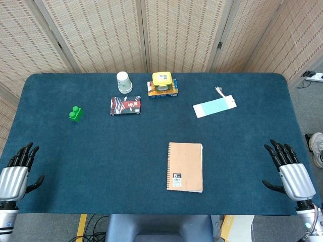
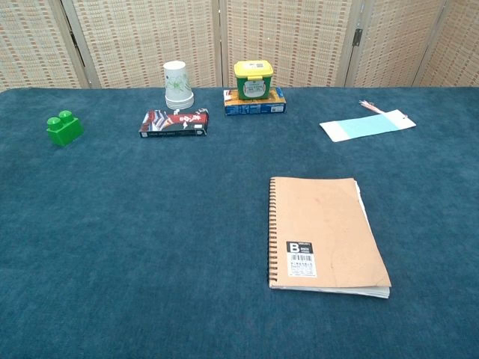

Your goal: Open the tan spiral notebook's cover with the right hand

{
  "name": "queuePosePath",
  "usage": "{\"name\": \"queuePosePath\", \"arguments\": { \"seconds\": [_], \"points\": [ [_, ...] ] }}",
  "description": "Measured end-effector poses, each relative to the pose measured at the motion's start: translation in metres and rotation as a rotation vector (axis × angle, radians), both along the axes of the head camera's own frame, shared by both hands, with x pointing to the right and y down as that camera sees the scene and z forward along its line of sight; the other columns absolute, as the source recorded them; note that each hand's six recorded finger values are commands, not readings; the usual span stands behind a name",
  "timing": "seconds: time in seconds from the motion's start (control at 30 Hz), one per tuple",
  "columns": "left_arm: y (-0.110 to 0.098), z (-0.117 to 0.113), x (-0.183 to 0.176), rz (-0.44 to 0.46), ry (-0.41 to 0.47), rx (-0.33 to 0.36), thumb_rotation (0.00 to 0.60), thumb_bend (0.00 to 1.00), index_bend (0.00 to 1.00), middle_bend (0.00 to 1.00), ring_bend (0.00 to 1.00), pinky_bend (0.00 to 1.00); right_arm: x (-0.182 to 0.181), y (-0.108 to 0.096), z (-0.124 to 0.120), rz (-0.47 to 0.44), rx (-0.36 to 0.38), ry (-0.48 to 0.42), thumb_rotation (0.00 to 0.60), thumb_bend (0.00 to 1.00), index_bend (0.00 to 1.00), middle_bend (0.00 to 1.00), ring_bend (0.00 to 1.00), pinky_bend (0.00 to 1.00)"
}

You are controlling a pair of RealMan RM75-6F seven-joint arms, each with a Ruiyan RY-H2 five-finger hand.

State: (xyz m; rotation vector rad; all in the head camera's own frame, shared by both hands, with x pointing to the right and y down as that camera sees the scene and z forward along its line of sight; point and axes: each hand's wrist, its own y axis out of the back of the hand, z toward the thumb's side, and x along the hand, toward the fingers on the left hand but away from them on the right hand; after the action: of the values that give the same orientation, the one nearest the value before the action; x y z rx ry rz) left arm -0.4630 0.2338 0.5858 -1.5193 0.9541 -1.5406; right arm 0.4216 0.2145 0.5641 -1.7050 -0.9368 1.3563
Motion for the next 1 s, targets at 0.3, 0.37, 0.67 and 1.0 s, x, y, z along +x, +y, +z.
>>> {"name": "queuePosePath", "arguments": {
  "seconds": [0.3,0.37,0.67,1.0],
  "points": [
    [-0.001,0.000,0.004,0.007,0.012,0.007,0.600,0.30,0.02,0.03,0.08,0.23,-0.003,0.003,0.003,-0.013,-0.017,0.001,0.600,0.14,0.00,0.00,0.00,0.00],
    [-0.002,0.000,0.008,0.014,0.036,0.009,0.600,0.30,0.02,0.03,0.08,0.23,-0.006,0.005,0.002,-0.027,-0.019,-0.007,0.600,0.14,0.00,0.00,0.00,0.00],
    [-0.007,0.007,0.003,0.008,0.044,-0.011,0.600,0.30,0.03,0.03,0.08,0.23,-0.033,0.012,0.005,-0.074,-0.006,-0.163,0.600,0.14,0.10,0.17,0.00,0.00],
    [-0.012,0.012,-0.012,-0.077,0.105,-0.056,0.600,0.30,0.07,0.03,0.08,0.22,-0.056,0.013,0.035,-0.210,0.019,-0.220,0.600,0.16,0.23,0.27,0.10,0.00]
  ]
}}
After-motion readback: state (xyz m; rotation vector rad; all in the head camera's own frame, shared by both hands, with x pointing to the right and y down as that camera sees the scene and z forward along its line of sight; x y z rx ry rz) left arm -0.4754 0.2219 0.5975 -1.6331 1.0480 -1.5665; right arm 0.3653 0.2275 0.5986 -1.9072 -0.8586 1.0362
